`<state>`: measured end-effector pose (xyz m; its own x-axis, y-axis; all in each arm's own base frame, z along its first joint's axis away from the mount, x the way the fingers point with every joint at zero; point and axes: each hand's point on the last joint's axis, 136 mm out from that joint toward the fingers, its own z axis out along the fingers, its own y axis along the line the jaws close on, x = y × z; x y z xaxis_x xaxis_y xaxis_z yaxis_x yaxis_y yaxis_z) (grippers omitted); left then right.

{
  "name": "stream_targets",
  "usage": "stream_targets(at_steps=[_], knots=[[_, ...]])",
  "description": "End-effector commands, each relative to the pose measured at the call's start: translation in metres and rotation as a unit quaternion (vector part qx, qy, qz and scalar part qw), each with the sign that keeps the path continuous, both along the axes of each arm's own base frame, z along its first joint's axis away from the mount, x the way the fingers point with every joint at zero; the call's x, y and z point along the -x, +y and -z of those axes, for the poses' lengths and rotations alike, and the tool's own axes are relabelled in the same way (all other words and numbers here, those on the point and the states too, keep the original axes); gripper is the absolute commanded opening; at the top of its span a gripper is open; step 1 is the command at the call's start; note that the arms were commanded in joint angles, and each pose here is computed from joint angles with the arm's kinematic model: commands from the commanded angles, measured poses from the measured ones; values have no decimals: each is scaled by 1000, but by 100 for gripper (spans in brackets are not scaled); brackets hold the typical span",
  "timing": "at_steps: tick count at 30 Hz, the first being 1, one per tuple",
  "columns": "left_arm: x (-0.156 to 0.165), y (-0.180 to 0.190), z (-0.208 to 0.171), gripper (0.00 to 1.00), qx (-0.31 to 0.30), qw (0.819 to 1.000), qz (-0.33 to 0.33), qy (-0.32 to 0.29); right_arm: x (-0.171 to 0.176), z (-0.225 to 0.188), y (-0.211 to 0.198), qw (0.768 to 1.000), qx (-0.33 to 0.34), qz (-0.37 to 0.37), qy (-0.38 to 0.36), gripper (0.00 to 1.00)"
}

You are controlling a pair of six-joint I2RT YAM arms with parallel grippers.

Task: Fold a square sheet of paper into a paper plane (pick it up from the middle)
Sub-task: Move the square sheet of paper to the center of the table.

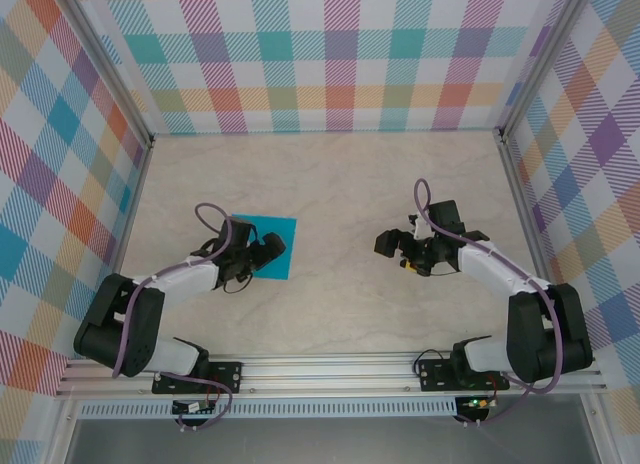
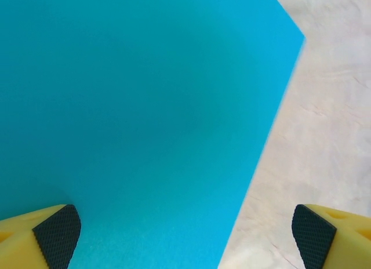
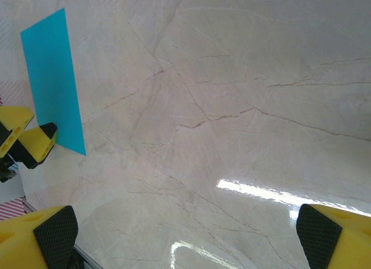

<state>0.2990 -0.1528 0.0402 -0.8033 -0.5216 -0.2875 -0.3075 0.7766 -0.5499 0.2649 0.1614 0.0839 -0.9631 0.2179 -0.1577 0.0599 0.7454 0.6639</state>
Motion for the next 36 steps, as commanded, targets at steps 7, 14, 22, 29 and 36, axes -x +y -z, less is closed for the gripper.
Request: stream_targets(at_steps=[7, 14, 22, 29, 36], knots=[[26, -84, -8, 99, 57, 997, 30, 44, 11, -7, 15, 1000, -13, -9, 20, 100], [32, -33, -43, 100, -40, 999, -8, -9, 9, -17, 51, 999, -19, -33, 9, 100], [63, 40, -53, 100, -71, 995, -61, -31, -1, -15, 122, 995, 5, -96, 10, 100], [77, 58, -47, 100, -55, 996, -67, -30, -15, -5, 183, 991, 17, -133, 20, 100], [77, 65, -51, 100, -70, 995, -64, -29, -31, 8, 211, 989, 5, -142, 41, 99]])
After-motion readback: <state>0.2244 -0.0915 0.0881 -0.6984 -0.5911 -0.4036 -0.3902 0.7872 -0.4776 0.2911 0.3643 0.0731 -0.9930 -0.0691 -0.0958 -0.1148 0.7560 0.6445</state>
